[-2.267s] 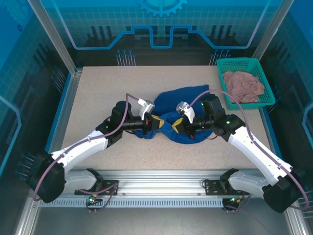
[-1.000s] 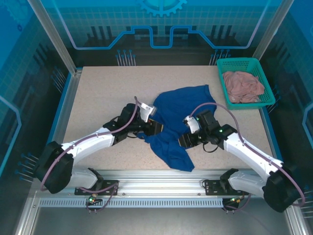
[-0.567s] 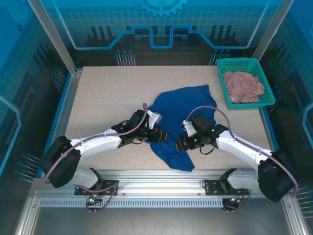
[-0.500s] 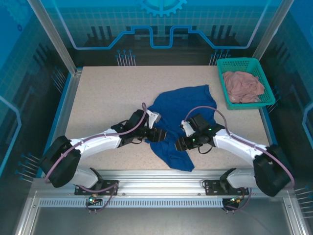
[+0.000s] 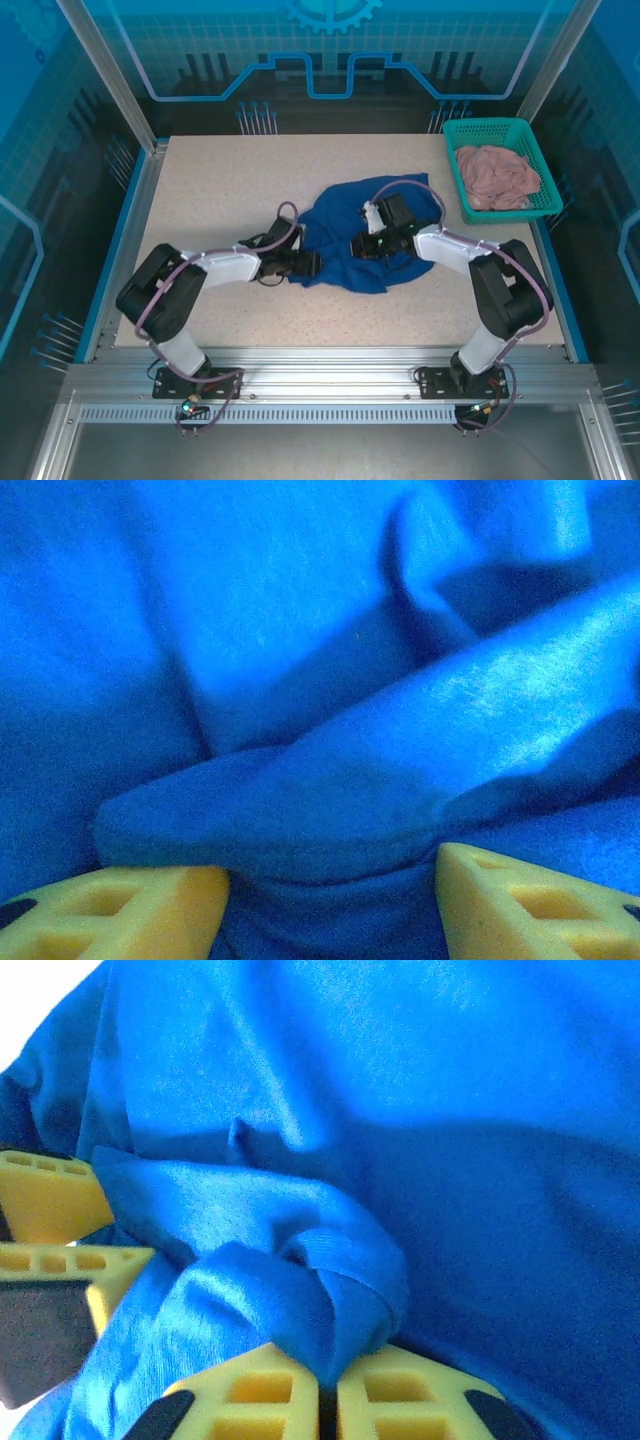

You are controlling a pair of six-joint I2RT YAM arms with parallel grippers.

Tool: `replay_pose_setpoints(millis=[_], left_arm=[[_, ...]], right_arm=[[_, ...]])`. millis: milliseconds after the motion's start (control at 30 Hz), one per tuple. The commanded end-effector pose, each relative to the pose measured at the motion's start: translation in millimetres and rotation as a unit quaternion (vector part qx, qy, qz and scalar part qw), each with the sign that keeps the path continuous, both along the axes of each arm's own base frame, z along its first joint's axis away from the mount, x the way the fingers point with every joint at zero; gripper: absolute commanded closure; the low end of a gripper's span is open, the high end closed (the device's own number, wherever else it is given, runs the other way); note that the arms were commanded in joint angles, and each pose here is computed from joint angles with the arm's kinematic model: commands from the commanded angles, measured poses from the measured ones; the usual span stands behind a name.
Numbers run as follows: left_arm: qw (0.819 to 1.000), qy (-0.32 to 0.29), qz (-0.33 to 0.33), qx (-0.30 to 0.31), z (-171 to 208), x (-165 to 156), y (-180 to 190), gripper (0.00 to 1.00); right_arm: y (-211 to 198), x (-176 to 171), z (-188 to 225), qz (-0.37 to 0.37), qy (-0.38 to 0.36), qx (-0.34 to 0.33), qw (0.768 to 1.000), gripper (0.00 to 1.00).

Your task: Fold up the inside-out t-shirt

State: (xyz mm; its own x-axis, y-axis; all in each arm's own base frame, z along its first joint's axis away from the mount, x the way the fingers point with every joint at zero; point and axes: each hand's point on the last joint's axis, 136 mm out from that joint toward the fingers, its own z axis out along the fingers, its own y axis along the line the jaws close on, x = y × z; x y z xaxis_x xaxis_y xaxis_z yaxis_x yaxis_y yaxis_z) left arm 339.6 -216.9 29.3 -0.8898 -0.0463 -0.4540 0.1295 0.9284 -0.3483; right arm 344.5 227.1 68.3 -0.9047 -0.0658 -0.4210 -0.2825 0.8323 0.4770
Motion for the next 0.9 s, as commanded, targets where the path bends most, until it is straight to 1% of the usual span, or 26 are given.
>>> replay_pose_setpoints(millis=[0,67,133,200,267,367,500,567,633,667,700,733,800,867], left_arm=[[0.998,-0.013,0.053,0.022,-1.7,41.4,15.3,0.4],[0.998,-0.024,0.059,0.024,5.2,56.4,18.2,0.39],[0.997,-0.039,0.061,0.022,14.8,65.2,20.5,0.39],[0.996,-0.052,0.062,0.026,22.6,70.7,24.3,0.38],[0.996,-0.057,0.06,0.028,28.0,72.7,25.7,0.38],[0.996,-0.061,0.057,0.02,36.2,71.0,24.3,0.37],[0.996,-0.071,0.054,-0.01,54.5,63.6,19.6,0.36],[0.995,-0.076,0.049,-0.03,63.4,56.2,17.0,0.35],[0.995,-0.08,0.044,-0.048,68.3,46.6,15.2,0.34],[0.994,-0.08,0.04,-0.057,69.3,40.3,14.2,0.34],[0.994,-0.078,0.036,-0.064,69.5,33.9,13.2,0.34],[0.994,-0.076,0.032,-0.071,69.2,28.0,12.0,0.34],[0.994,-0.07,0.017,-0.084,66.3,11.0,8.6,0.33],[0.993,-0.064,-0.005,-0.097,64.1,-9.5,1.7,0.33]], right_arm=[[-1.2,16.4,11.8,0.003,-0.011,0.021,1.0,0.83],[-12.5,13.2,18.3,0.009,-0.022,0.002,1.0,0.76],[-19.9,1.3,23.4,0.033,-0.034,-0.021,0.999,0.67],[-19.7,-18.0,26.9,0.062,-0.047,-0.029,0.997,0.6],[-19.2,-35.1,26.7,0.079,-0.058,-0.034,0.995,0.55],[-18.6,-59.9,19.9,0.104,-0.072,-0.048,0.991,0.49],[-11.7,-80.2,11.4,0.143,-0.087,-0.069,0.983,0.44],[-9.0,-86.5,3.1,0.156,-0.088,-0.086,0.98,0.43],[-5.2,-85.7,-4.1,0.162,-0.088,-0.095,0.978,0.42],[-1.5,-82.3,-5.9,0.165,-0.089,-0.094,0.978,0.42],[2.3,-78.5,-7.7,0.167,-0.09,-0.094,0.977,0.44],[6.0,-74.0,-6.4,0.167,-0.092,-0.091,0.977,0.51],[14.1,-66.4,2.2,0.167,-0.096,-0.078,0.978,0.71],[20.9,-64.6,16.1,0.165,-0.099,-0.046,0.98,0.85]])
